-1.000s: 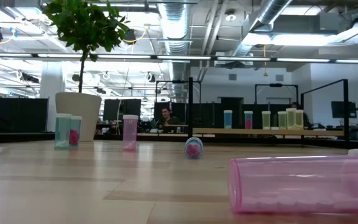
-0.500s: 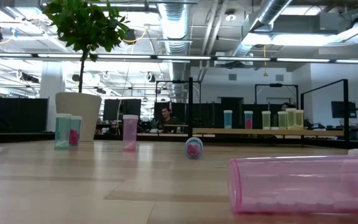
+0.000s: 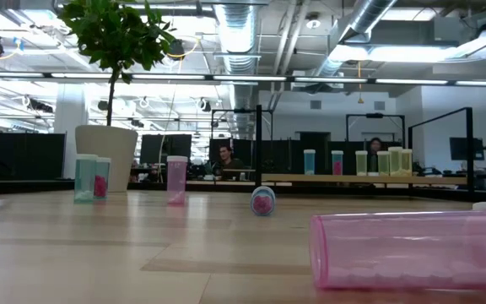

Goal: Pick and place medicine bottles onto shelf by color
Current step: Put the top orange pill bottle on the shelf

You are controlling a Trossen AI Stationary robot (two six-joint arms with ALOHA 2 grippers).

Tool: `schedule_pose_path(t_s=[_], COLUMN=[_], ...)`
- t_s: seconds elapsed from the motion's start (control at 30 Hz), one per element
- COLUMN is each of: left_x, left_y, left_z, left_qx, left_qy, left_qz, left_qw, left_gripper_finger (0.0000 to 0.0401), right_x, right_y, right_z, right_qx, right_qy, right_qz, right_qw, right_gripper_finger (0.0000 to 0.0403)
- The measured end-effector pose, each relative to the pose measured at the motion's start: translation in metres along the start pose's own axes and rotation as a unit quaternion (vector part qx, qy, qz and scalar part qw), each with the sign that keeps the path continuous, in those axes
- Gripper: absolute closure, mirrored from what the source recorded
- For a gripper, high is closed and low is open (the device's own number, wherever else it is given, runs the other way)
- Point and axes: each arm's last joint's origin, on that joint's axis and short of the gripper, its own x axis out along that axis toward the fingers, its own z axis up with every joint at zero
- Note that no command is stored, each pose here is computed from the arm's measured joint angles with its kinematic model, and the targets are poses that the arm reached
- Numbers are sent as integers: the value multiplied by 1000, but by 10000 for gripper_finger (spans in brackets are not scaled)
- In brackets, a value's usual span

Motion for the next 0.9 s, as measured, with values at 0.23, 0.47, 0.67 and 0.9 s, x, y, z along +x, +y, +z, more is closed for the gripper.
schedule_pose_path(t_s=[0.23, 0.47, 0.67, 0.9], left_x=[0, 1, -1, 4], left_y=[0, -1, 1, 19], left_z=[0, -4, -10, -31], left_qx=[-5, -13, -42, -114], left_qy=[2, 14, 52, 175], left_qz=[-8, -12, -16, -62], left_qw=[1000, 1000, 998, 976], left_gripper_finger=[345, 317, 318, 318], right_x=[-1, -15, -50, -73], right_y=[0, 0, 4, 7], right_z=[-1, -2, 16, 24], right_qx=[3, 35, 51, 139], right_qy=[11, 68, 178, 290], right_qz=[2, -7, -18, -48], right_qw=[1000, 997, 983, 946], right_gripper_finger=[283, 229, 165, 165])
